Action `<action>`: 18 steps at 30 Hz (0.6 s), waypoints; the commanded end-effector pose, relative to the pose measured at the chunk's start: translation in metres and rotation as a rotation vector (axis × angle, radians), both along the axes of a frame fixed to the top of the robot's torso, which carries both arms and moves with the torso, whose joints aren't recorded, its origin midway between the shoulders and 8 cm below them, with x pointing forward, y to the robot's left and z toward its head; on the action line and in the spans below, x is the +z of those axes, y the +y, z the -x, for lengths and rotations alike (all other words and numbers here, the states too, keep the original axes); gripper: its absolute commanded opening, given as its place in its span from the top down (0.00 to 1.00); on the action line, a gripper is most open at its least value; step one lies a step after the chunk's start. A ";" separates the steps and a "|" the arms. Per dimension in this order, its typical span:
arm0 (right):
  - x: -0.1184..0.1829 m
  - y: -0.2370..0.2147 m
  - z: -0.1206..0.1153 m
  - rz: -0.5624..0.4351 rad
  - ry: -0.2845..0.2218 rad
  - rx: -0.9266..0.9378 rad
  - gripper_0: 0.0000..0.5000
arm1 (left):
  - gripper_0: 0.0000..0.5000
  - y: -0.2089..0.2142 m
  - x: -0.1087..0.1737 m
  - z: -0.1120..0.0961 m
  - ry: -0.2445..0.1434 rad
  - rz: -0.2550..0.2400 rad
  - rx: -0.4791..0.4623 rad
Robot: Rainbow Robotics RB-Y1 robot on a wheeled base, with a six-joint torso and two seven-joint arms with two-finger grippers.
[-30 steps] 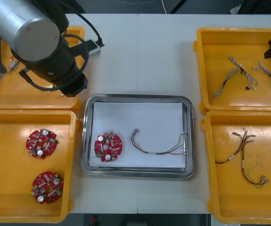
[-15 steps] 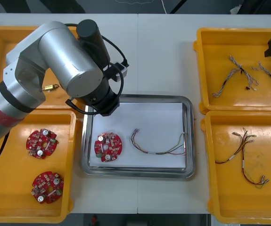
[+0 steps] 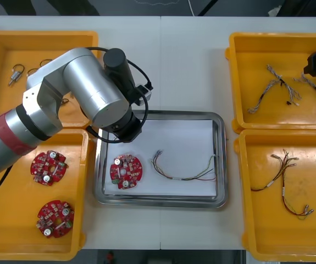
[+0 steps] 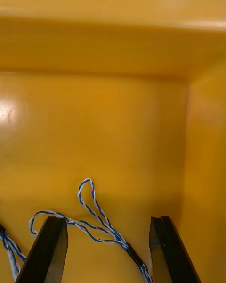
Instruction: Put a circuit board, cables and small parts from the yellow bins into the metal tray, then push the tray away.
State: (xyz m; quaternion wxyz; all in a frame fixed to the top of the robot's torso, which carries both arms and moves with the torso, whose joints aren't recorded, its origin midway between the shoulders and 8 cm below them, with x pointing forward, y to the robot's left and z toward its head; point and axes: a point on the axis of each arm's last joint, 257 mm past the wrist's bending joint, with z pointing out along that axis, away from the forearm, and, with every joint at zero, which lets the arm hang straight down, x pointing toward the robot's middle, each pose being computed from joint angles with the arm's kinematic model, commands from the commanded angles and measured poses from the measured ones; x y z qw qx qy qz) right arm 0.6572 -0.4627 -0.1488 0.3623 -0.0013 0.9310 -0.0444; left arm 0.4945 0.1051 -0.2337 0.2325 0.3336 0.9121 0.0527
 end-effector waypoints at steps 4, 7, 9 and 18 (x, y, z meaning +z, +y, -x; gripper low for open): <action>0.014 0.021 -0.017 -0.008 -0.046 0.032 0.00 | 1.00 -0.016 -0.001 -0.006 -0.043 -0.026 -0.062; 0.004 0.025 -0.018 -0.025 -0.054 0.025 0.00 | 0.99 -0.016 -0.002 -0.005 -0.039 -0.025 -0.061; 0.001 0.026 -0.019 -0.025 -0.058 0.026 0.00 | 0.86 -0.016 -0.002 -0.005 -0.039 -0.025 -0.061; -0.013 0.027 -0.017 -0.027 -0.055 0.027 0.00 | 0.00 -0.012 -0.001 -0.007 -0.047 -0.031 -0.056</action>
